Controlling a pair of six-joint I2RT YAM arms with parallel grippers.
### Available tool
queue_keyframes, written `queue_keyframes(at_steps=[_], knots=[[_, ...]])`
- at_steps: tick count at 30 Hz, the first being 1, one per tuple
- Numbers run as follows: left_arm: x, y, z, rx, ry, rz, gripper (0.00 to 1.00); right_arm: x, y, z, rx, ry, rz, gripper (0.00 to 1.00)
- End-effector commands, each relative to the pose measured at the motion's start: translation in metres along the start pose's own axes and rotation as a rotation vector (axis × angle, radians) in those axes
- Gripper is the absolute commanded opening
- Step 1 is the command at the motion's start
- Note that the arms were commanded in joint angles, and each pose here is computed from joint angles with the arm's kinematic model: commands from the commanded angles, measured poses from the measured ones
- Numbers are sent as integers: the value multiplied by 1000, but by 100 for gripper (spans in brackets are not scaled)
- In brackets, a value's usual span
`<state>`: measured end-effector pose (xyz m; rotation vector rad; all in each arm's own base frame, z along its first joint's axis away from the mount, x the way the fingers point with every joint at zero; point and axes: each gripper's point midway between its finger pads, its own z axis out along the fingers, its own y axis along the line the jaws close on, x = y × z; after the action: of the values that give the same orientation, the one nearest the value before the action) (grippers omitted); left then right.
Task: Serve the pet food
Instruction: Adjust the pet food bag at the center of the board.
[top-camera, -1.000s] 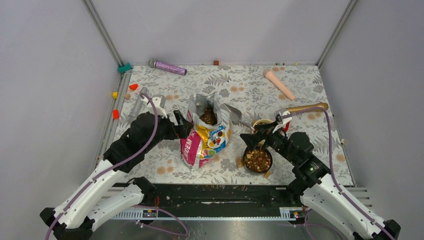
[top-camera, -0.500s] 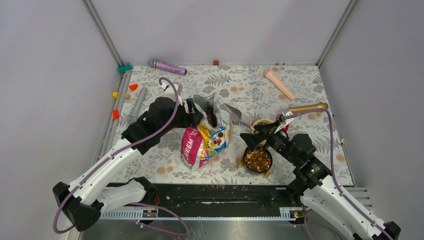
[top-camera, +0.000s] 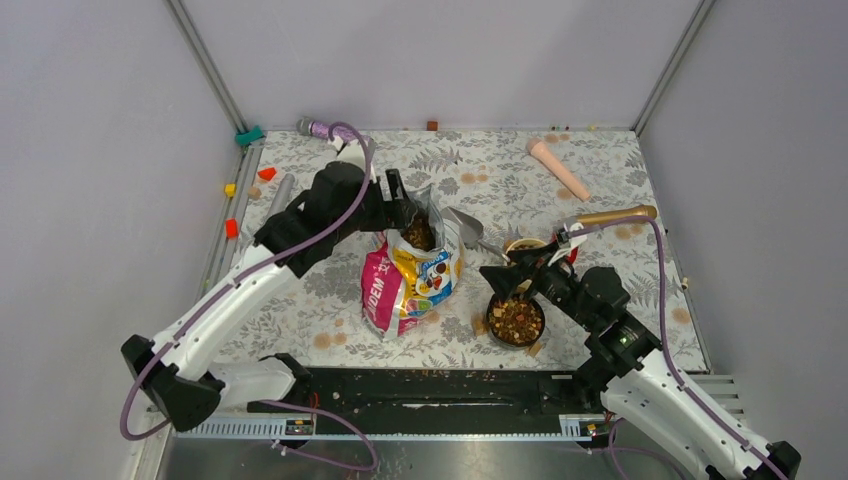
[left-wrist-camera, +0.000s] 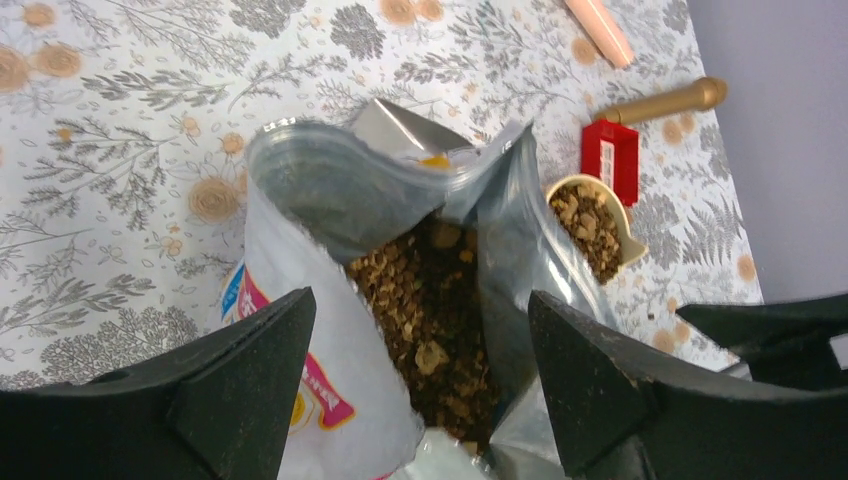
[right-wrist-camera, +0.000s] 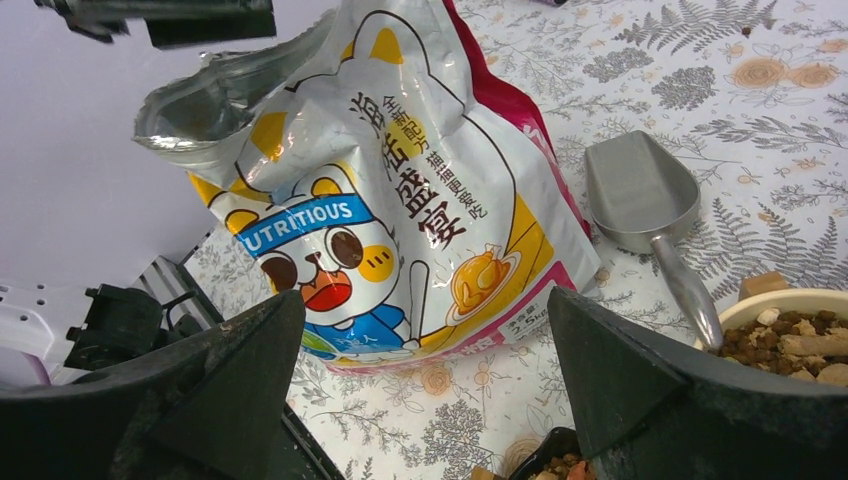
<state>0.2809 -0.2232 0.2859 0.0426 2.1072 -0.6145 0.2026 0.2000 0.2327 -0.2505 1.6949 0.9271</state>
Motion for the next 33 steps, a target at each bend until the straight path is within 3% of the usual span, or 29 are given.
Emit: queue_keyframes(at_steps=[1,9,16,25,33], knots=[[-5,7,1,-126,82,-14,80,-17,1,5,26,-37,10,99],[22,29,-9,-342,261,83,79,-55,0,30,161,114,-77,99],[40,26,-21,-349,352,109,73,-87,25,83,118,276,-136,99],[38,60,-39,-528,317,151,63,-64,30,138,135,521,-382,100],[37,69,-32,-587,295,156,54,-48,-9,164,366,639,-540,99]])
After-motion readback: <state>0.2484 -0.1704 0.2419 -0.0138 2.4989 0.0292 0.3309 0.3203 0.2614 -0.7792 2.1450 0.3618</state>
